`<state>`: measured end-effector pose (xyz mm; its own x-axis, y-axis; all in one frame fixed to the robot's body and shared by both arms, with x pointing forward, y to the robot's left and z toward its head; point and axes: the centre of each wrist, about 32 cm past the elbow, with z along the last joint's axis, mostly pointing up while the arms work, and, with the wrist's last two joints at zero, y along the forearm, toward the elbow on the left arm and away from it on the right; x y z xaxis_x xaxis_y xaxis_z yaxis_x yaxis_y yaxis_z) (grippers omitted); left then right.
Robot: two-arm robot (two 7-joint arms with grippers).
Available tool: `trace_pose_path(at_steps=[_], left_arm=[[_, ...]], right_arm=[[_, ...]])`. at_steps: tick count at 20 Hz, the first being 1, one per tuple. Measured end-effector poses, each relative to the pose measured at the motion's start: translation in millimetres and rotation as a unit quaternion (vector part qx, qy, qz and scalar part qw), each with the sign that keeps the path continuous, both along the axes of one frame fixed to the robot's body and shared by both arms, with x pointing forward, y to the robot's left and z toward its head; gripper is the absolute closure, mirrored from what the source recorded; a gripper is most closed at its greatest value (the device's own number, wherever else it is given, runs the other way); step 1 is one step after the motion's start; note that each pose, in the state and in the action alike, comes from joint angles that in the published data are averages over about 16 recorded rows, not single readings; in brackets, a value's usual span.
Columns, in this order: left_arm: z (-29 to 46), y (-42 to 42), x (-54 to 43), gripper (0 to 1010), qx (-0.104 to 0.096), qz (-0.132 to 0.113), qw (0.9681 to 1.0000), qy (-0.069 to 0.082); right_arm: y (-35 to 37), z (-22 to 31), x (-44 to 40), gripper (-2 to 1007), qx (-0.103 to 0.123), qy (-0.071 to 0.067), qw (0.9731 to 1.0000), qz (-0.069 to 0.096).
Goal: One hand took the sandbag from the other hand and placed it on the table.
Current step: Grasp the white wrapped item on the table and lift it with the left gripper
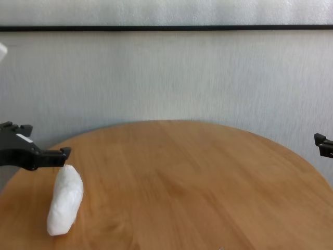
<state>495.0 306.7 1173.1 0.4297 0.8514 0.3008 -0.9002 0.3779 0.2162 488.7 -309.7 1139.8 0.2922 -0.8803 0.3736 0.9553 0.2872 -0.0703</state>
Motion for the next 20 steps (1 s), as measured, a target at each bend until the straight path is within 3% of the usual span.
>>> trace_pose_path(at_steps=[8,14,20], left_arm=[[22.7,-3.6,1.0,9,-0.03,0.005,0.9976,0.062],[35.9,-7.7,0.5,9,-0.052,0.015,0.9919,0.115],[44.7,-13.5,-0.4,9,-0.055,0.032,0.9854,0.158]], right_arm=[[0.0,0.0,0.0,4,0.0,0.0,1.0,0.0],[0.0,0.0,0.0,4,0.0,0.0,1.0,0.0],[0.0,0.0,0.0,4,0.0,0.0,1.0,0.0]])
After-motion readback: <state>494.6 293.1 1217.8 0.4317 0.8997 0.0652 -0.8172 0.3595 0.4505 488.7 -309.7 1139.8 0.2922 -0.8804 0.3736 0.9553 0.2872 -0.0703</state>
